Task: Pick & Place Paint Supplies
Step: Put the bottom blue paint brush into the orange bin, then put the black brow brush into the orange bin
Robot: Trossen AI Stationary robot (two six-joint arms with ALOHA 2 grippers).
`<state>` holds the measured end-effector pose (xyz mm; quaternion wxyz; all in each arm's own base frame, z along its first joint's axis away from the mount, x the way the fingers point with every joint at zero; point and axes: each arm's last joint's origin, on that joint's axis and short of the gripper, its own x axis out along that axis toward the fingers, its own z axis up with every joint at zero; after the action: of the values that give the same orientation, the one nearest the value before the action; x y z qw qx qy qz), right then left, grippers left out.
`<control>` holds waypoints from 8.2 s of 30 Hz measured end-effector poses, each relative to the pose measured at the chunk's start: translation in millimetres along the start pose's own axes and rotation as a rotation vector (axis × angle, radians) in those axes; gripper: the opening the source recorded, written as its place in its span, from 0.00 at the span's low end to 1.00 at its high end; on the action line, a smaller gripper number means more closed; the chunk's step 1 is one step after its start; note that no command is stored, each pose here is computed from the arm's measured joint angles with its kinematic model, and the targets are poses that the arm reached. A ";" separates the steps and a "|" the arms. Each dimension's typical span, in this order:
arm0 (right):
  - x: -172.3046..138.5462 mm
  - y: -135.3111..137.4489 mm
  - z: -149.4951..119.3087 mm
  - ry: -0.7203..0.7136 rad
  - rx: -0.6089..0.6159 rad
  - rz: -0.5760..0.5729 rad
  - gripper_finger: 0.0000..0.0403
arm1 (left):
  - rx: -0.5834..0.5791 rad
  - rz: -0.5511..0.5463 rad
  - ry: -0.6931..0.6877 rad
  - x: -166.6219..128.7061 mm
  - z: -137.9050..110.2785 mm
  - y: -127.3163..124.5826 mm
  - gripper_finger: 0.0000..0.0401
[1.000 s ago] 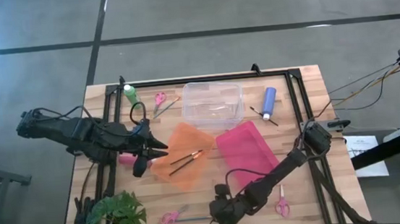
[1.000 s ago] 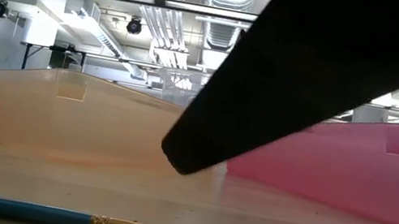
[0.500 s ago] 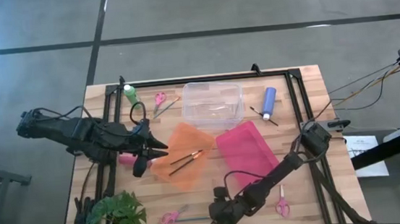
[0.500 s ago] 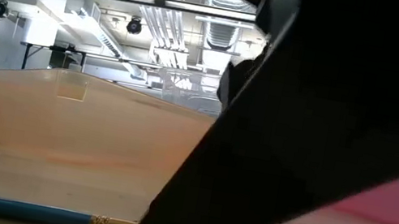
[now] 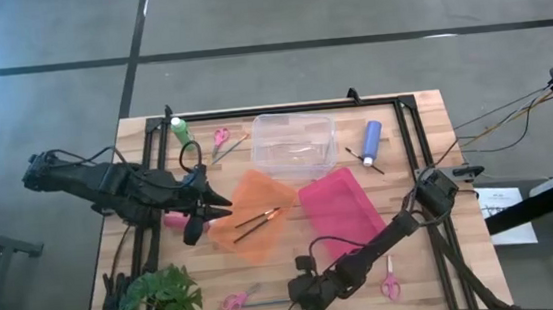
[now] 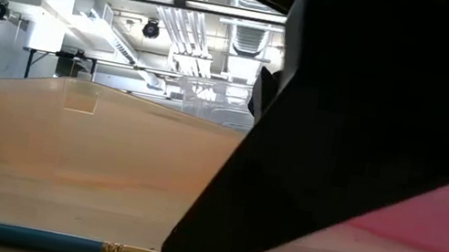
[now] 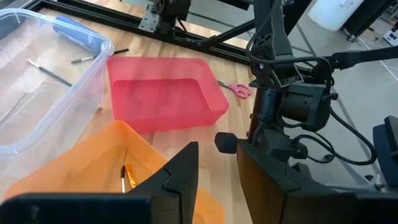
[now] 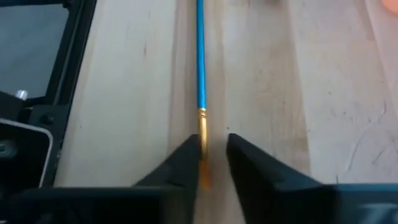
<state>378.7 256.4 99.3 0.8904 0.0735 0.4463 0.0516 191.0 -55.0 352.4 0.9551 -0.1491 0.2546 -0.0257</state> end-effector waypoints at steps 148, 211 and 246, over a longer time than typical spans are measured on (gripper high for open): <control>-358.2 -193.2 61.4 -0.194 0.530 -0.578 0.44 | 0.080 0.261 -0.247 -1.8 11.5 -3.2 0.30; -243.0 -355.8 -63.1 -0.771 2.555 -0.541 0.44 | 0.021 0.222 -0.248 25.9 13.0 -10.3 0.30; -188.8 -373.0 -83.8 -0.495 2.639 -0.677 0.44 | -0.001 0.223 -0.236 25.9 11.7 -9.6 0.30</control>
<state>208.7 -133.2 132.5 0.1870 0.7494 -0.0076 -0.6352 219.5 -64.3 352.5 0.9753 -0.1223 0.1556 0.0983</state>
